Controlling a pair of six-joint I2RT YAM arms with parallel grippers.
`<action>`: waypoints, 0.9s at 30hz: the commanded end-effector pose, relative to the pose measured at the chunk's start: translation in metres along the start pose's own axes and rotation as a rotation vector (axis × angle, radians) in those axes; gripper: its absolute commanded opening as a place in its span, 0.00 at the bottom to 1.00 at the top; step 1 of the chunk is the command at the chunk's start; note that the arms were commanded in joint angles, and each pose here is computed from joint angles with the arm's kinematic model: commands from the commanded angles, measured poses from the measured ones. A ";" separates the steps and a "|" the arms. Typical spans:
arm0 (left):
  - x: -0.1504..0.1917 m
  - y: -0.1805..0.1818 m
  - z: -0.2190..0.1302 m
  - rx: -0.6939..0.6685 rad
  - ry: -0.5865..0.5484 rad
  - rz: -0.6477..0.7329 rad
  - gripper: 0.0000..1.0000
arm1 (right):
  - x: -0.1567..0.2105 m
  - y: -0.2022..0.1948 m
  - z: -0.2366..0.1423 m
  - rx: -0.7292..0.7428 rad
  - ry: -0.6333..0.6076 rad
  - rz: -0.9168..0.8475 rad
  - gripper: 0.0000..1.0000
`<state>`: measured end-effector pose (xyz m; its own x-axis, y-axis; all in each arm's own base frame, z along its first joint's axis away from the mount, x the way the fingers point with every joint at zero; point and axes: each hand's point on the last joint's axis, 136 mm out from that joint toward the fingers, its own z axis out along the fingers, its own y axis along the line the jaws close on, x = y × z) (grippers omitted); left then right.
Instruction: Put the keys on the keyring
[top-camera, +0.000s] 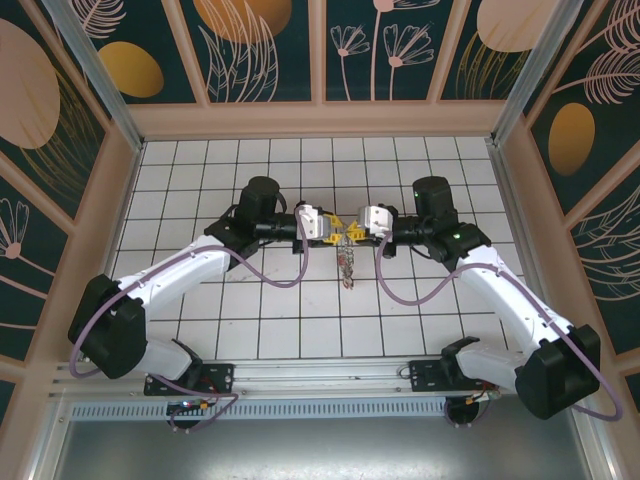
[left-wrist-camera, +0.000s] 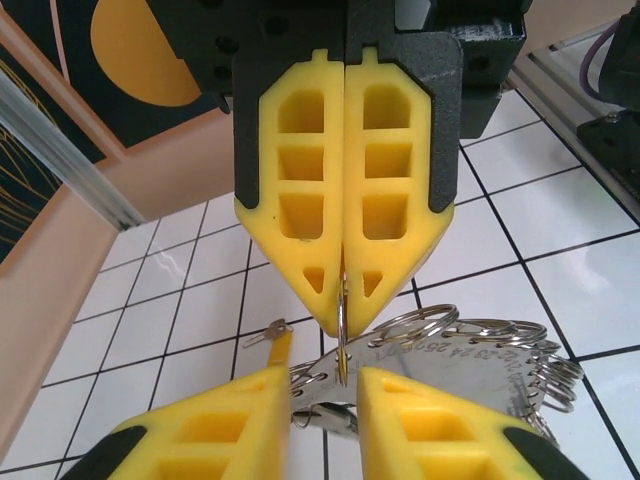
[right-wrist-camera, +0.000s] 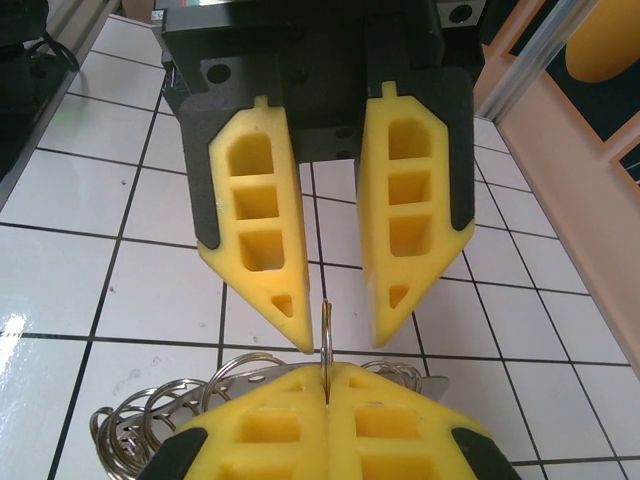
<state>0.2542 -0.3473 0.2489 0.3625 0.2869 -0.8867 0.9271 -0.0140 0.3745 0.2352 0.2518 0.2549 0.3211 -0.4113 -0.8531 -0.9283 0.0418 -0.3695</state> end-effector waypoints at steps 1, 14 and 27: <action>-0.006 -0.002 -0.002 0.013 -0.020 -0.012 0.25 | -0.019 -0.003 -0.005 -0.010 -0.065 -0.027 0.00; -0.015 -0.002 0.001 0.031 -0.081 -0.061 0.19 | -0.023 -0.004 -0.005 -0.007 -0.086 -0.018 0.00; -0.008 -0.006 0.003 0.053 -0.063 -0.064 0.00 | -0.026 -0.005 -0.007 0.006 -0.103 -0.021 0.00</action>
<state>0.2482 -0.3508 0.2559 0.3054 0.2384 -0.9219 0.9509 -0.0248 0.3086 0.2357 0.2528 0.2598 0.2913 -0.3890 -0.8740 -0.9389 0.0588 -0.3391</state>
